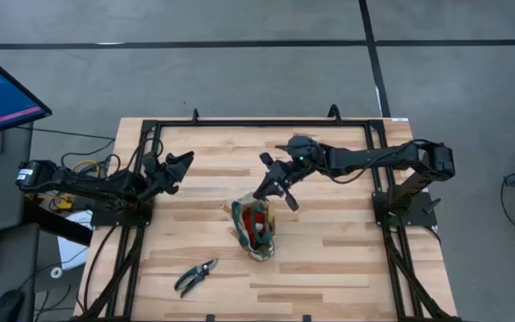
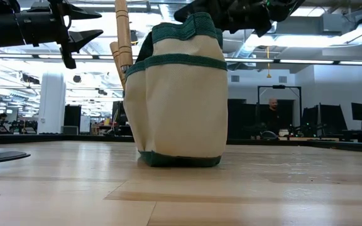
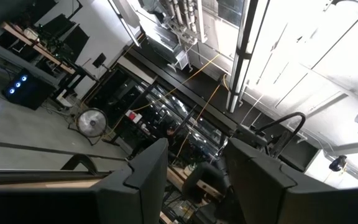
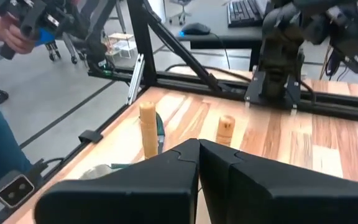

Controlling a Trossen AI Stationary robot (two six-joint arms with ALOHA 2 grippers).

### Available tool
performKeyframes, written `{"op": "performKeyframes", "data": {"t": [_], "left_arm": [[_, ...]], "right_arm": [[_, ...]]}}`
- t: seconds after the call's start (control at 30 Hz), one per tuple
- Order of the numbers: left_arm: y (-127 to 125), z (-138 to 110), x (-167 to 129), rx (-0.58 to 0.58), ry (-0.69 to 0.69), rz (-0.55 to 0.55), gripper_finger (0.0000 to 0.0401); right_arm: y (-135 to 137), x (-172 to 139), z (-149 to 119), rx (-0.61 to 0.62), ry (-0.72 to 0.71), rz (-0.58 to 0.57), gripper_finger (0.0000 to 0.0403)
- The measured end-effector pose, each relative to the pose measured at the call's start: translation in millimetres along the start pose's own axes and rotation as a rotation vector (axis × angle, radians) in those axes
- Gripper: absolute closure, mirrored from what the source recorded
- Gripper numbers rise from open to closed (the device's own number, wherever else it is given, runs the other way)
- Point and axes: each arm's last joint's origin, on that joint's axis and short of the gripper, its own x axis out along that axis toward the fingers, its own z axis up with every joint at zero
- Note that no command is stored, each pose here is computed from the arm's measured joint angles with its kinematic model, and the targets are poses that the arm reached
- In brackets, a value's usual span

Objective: Pick & Place Garden tools in Gardening bag
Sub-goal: Put the trowel into the gardening bag

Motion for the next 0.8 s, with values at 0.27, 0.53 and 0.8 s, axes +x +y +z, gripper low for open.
{"op": "performKeyframes", "data": {"t": [0.27,0.53,0.8], "left_arm": [[0,0,0,0.0,0.0,0.0,0.0235],[0,0,0,0.0,0.0,0.0,0.0235],[0,0,0,0.0,0.0,0.0,0.0235]], "right_arm": [[1,1,-1,0.0,0.012,0.001,0.0402],[1,1,-4,0.008,0.033,0.003,0.0402],[1,10,-15,0.03,0.076,0.006,0.0403]]}}
